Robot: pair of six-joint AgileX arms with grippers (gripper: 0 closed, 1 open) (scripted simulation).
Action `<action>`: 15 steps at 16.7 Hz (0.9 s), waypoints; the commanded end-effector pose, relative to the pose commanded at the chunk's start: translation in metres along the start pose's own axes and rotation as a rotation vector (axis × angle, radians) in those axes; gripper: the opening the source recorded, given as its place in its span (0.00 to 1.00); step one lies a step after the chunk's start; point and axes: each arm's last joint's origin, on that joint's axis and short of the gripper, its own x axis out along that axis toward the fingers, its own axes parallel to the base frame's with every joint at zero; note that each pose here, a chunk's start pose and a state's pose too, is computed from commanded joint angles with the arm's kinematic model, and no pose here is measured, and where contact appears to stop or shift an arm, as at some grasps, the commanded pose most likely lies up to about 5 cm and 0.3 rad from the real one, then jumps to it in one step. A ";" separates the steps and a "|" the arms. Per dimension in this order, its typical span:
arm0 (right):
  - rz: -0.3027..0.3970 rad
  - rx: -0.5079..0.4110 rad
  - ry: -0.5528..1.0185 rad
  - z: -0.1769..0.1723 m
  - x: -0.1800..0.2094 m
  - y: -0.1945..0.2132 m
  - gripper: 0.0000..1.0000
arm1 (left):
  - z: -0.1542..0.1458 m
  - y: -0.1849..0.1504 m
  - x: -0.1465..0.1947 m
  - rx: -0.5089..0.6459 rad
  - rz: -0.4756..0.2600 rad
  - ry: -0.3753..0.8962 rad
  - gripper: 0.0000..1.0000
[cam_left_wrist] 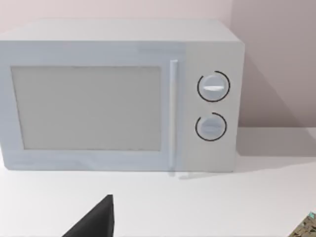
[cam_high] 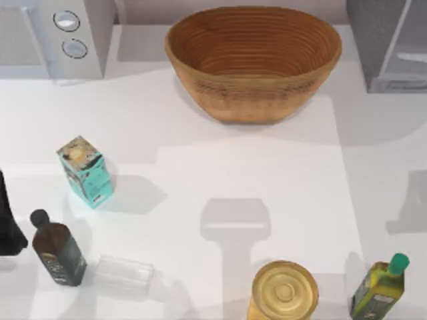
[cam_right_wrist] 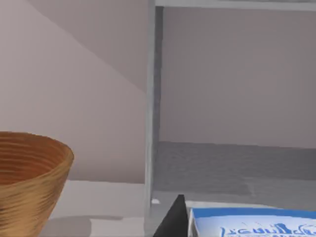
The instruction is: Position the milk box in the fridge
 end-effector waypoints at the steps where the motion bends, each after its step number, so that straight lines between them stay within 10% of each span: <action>1: 0.009 -0.007 -0.027 0.013 0.007 -0.001 0.00 | 0.000 0.000 0.000 0.000 0.000 0.000 1.00; 8: 0.050 -0.021 -0.080 0.054 0.123 -0.025 0.00 | 0.000 0.000 0.000 0.000 0.000 0.000 1.00; 15: 0.025 0.014 0.038 -0.050 0.246 -0.074 0.00 | 0.000 0.000 0.000 0.000 0.000 0.000 1.00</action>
